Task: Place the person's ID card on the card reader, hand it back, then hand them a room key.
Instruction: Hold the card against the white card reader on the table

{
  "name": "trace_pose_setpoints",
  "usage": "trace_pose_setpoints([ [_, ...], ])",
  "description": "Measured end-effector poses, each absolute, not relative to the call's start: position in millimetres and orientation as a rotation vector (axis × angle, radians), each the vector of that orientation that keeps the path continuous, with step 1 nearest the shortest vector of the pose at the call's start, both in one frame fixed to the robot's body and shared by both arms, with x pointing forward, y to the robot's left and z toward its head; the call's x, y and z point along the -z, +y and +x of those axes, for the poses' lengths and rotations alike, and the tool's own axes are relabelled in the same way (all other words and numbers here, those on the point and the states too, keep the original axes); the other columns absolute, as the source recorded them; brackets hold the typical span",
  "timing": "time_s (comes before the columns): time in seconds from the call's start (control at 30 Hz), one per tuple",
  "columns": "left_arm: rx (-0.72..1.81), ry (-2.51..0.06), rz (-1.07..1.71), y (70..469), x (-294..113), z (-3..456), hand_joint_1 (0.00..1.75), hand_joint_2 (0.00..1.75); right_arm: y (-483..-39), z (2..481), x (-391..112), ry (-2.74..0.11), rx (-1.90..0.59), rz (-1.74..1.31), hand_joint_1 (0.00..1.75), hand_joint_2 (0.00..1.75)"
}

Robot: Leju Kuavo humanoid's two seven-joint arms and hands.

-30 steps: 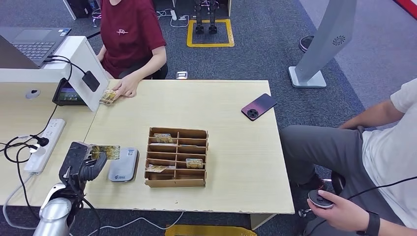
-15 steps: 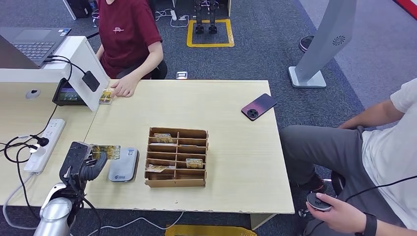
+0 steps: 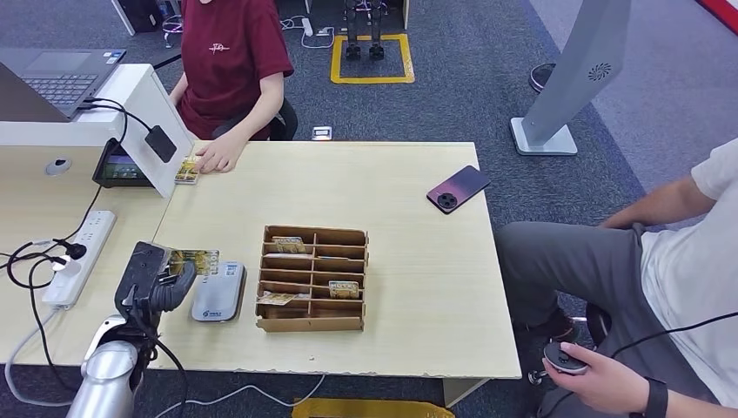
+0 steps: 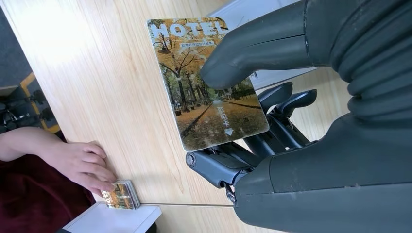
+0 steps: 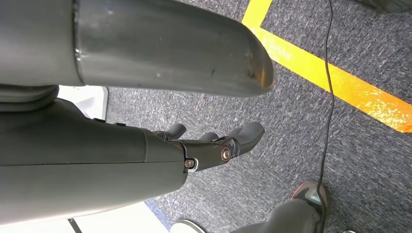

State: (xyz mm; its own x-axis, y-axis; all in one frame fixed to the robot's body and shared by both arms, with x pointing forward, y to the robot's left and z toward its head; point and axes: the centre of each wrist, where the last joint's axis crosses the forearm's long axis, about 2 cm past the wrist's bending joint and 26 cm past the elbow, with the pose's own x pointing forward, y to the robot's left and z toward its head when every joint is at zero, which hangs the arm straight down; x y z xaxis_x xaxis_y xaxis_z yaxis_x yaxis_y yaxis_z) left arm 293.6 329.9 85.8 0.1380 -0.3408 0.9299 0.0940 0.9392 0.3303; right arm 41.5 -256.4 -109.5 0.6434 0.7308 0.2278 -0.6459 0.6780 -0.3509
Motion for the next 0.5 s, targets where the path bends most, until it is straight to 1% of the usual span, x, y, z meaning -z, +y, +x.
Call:
trace_pose_setpoints([
  [0.17, 0.348, -1.368, 0.220, 315, -77, 292, 1.75, 1.75, -255, 42, 109, -0.366, -0.795, -0.245, 0.00, 0.00],
  [0.33, 0.399, -1.290, 0.353, 302, -63, 288, 1.75, 1.75, -250, 42, 109, -0.368, -0.802, -0.239, 0.00, 0.00],
  [0.5, 0.425, -1.271, 0.364, 295, -53, 285, 1.75, 1.75, -246, 44, 108, -0.369, -0.802, -0.237, 0.00, 0.00],
])
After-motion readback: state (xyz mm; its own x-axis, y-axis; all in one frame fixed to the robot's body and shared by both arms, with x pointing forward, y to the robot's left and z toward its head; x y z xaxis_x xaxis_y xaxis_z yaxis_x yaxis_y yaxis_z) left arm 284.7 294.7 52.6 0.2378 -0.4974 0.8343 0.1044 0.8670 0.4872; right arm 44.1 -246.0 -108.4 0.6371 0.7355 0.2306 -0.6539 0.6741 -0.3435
